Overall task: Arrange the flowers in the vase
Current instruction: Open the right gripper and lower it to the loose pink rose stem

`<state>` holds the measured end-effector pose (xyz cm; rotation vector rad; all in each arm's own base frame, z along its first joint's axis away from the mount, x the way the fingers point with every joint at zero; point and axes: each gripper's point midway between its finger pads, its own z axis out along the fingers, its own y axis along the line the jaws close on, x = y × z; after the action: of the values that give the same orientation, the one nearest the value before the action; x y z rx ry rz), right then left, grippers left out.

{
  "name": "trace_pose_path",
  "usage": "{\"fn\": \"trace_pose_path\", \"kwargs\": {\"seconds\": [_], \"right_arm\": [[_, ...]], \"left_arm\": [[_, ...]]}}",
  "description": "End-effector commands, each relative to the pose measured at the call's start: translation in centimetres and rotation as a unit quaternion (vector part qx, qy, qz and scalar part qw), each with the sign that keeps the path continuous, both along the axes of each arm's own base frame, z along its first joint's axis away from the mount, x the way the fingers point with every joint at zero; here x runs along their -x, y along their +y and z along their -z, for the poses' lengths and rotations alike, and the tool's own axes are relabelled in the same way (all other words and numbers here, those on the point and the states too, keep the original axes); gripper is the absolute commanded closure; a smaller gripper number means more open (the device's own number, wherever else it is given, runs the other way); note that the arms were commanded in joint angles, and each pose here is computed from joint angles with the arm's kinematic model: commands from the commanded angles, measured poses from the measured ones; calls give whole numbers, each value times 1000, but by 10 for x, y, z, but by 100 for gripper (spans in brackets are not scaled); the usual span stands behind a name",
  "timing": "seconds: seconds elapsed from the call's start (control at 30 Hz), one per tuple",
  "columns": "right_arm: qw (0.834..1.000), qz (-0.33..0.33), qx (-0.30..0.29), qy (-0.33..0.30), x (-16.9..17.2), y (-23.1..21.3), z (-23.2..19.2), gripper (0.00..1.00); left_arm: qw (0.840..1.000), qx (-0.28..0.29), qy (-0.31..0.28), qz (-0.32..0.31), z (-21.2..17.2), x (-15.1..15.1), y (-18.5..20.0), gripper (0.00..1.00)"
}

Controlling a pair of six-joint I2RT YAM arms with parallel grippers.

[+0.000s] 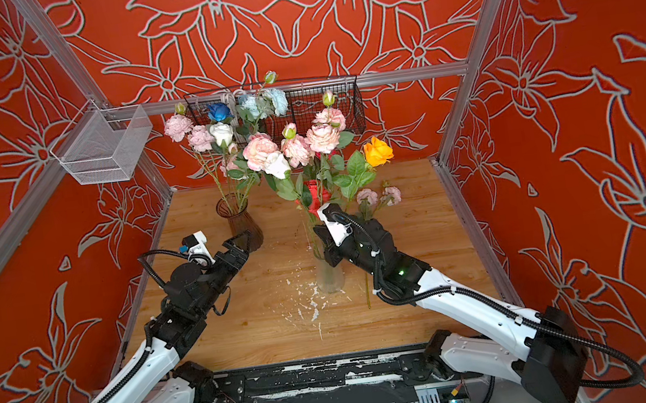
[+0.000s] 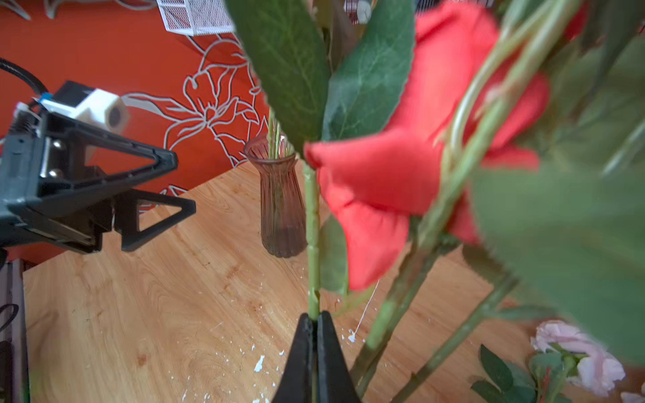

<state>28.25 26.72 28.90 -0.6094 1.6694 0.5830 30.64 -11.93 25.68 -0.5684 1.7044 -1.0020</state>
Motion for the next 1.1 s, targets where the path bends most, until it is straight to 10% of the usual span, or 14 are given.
{"fn": "trace_pose_path", "kwargs": {"seconds": [0.0,0.17,0.67,0.87,1.07], "right_arm": [[1000,9,-14,-4,-3,1,0,100],[1000,5,-17,0,5,-4,-10,71],[999,7,-49,18,50,-43,-59,62],[987,147,-57,43,52,-109,-27,66],[941,301,-62,142,31,-165,52,68]], "left_arm": [[1000,13,-13,-1,-8,0,1,2],[1000,18,-11,1,-8,1,0,2],[1000,16,-16,11,-24,2,-3,2],[999,28,3,20,-10,3,-6,2],[998,31,42,37,10,1,-15,2]]}}
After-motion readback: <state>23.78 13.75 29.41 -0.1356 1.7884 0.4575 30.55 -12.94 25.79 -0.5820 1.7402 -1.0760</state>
